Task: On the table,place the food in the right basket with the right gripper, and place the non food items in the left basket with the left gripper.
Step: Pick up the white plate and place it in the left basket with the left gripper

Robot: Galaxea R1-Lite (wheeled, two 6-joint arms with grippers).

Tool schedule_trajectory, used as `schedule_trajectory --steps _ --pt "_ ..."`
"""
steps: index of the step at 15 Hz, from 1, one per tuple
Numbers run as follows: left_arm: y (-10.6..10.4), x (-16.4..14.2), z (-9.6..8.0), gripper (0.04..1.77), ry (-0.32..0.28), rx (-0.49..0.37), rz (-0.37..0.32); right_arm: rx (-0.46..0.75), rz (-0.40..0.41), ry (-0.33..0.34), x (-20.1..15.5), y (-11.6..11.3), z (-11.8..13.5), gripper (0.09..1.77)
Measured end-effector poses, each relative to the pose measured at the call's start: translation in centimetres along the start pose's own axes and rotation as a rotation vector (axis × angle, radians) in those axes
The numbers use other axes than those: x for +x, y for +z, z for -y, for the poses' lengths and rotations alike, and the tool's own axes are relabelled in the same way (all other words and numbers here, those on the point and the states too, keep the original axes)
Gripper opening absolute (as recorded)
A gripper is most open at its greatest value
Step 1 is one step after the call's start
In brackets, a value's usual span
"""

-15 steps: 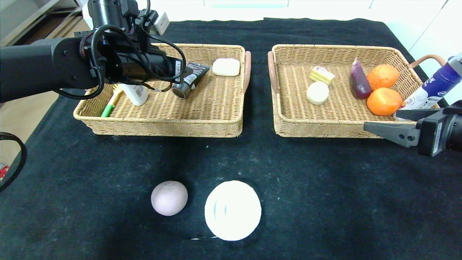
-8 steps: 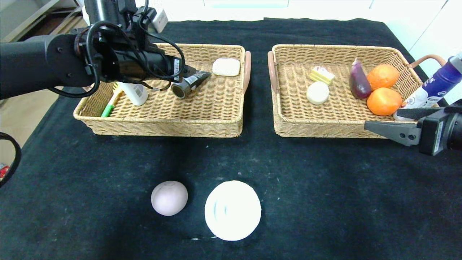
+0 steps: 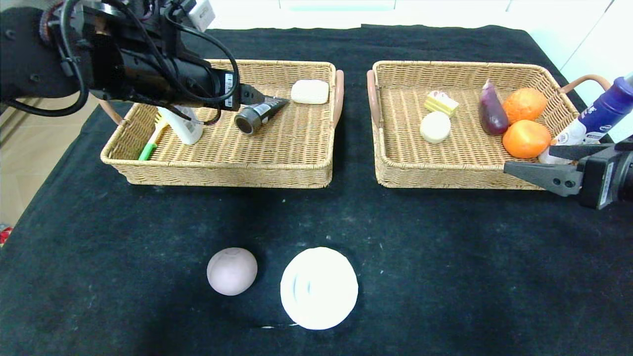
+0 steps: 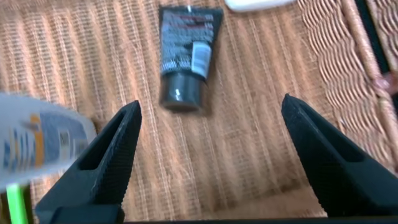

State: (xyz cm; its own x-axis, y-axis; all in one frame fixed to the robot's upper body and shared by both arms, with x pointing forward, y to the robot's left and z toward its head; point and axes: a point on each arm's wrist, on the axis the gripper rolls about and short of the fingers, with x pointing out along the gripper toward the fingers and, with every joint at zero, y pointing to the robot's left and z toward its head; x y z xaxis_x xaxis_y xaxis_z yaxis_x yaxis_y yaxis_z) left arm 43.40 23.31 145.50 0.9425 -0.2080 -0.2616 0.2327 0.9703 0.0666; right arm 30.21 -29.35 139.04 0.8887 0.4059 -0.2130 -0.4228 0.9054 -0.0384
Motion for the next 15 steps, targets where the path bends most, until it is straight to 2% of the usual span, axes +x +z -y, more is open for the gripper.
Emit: schedule_trajectory --steps 4,11,15 --pt "0.1 -2.8 1.0 1.67 -0.035 -0.079 -0.079 0.001 -0.001 -0.001 0.0 0.0 0.0 1.71" --pt "-0.8 -7.3 3.1 1.69 -0.097 -0.205 -0.273 0.002 -0.006 0.001 0.2 -0.1 0.0 1.71" --pt "-1.5 -9.3 4.4 1.70 -0.176 -0.258 -0.376 0.002 -0.007 0.000 0.2 -0.1 0.0 1.71"
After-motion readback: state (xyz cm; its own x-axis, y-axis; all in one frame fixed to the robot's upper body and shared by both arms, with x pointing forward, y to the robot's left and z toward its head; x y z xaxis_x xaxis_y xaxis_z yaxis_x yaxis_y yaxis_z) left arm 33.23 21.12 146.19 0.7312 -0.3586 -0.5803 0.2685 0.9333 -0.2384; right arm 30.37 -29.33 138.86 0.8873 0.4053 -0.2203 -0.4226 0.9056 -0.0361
